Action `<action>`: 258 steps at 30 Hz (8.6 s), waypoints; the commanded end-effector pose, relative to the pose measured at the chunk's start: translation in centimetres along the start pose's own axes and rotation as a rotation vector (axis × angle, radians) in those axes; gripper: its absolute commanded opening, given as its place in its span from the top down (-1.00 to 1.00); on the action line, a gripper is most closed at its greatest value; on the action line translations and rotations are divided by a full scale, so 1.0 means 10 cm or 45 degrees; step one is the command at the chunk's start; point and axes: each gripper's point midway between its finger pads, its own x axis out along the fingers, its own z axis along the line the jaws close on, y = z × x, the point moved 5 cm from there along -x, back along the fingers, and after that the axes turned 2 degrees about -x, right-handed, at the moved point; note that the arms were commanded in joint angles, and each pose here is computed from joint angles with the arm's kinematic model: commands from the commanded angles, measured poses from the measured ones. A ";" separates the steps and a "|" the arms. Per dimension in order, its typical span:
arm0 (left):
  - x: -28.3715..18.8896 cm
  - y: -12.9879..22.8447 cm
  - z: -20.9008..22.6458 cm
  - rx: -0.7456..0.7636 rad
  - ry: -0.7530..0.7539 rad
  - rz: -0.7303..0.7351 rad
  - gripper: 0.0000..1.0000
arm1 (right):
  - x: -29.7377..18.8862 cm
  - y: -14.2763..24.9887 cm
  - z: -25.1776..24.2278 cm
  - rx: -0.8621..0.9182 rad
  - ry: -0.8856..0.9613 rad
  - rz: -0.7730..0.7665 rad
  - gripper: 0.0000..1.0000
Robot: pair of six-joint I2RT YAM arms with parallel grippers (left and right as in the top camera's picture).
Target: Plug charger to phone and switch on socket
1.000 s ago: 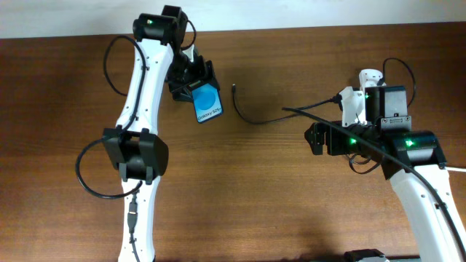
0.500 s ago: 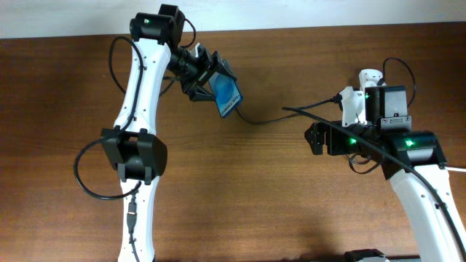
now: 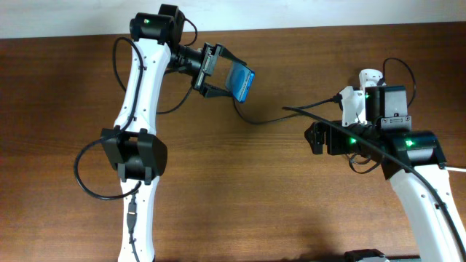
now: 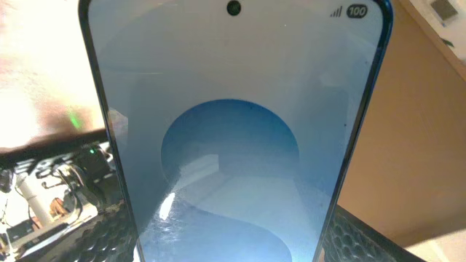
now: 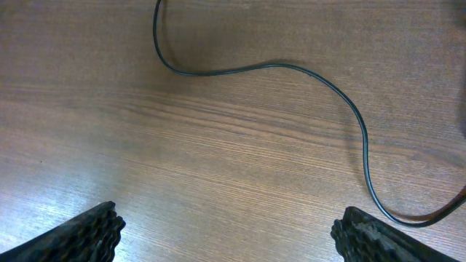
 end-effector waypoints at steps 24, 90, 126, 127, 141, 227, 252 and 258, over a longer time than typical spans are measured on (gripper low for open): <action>-0.28 -0.20 0.20 -0.239 -0.286 -0.669 1.00 | 0.45 -0.44 0.29 0.503 -0.394 -0.025 -0.98; 0.27 0.13 0.10 0.080 -0.360 -0.455 0.02 | 1.21 -0.67 0.85 0.559 -0.442 -0.054 0.92; 0.30 0.50 -0.98 0.795 0.273 -0.058 -0.08 | 0.58 -1.58 0.70 1.548 -0.745 -0.579 0.92; 0.30 0.50 -0.98 0.795 0.273 -0.058 -0.04 | 0.58 -1.59 0.71 1.552 -0.755 -0.581 0.92; 0.33 0.38 -1.00 0.624 0.255 -0.181 0.69 | 0.52 -1.65 0.85 1.534 -0.833 -0.618 0.92; -1.74 -0.36 -0.15 0.972 0.316 -0.487 1.00 | 3.17 -1.06 1.13 0.093 -0.108 0.088 0.28; -1.73 -0.36 -0.14 0.964 0.315 -0.484 1.00 | 3.37 -0.88 0.98 0.098 -0.022 0.116 0.51; -1.73 -0.36 -0.14 0.964 0.315 -0.484 1.00 | 3.37 -0.87 0.98 0.099 -0.024 0.125 0.91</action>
